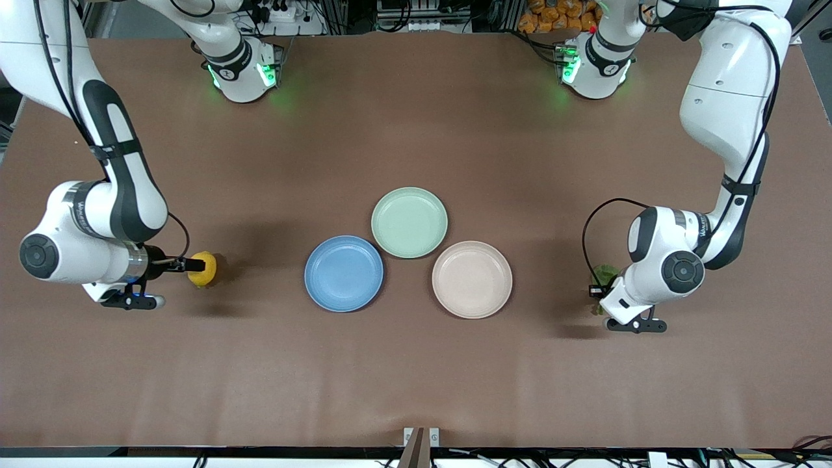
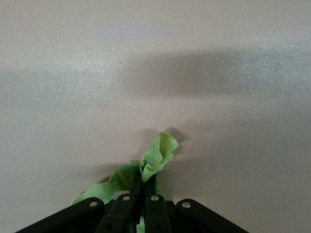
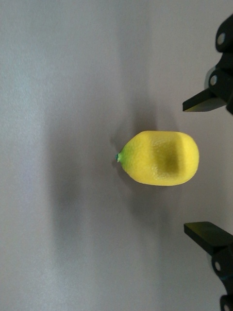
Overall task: Place lemon and lettuce in plates
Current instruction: 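Lower and close the left gripper on the lettuce while the right grasps lemon, then carry the lettuce onto the cream plate with the left gripper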
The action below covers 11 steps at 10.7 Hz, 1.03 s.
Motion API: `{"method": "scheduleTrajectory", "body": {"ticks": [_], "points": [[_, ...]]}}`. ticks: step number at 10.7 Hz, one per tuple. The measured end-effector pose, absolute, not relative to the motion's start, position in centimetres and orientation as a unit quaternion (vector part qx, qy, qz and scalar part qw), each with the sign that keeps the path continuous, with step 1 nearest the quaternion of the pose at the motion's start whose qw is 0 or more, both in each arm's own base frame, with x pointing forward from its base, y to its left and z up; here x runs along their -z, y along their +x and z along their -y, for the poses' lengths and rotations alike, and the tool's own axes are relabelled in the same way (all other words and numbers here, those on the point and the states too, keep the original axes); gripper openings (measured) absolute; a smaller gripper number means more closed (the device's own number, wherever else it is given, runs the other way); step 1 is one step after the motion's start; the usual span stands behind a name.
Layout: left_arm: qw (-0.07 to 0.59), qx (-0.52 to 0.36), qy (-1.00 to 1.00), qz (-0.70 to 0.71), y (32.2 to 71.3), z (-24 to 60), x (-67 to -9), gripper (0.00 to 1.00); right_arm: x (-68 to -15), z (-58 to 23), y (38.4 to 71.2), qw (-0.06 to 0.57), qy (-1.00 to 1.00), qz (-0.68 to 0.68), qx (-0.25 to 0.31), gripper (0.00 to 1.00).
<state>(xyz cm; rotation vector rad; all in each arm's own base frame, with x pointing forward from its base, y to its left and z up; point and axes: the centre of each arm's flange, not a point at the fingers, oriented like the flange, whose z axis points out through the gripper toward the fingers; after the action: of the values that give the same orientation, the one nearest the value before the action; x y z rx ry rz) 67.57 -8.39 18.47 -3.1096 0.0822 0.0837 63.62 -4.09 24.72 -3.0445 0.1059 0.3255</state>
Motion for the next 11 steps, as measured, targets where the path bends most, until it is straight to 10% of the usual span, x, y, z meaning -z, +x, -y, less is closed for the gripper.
{"method": "scheduleTrajectory", "body": {"ticks": [11], "points": [[-0.051,0.006,-0.991,0.123,66.5,20.8,-26.2,0.04,-18.5,3.7,62.6,0.021,-0.995,-0.018,-0.093,1.0]]}}
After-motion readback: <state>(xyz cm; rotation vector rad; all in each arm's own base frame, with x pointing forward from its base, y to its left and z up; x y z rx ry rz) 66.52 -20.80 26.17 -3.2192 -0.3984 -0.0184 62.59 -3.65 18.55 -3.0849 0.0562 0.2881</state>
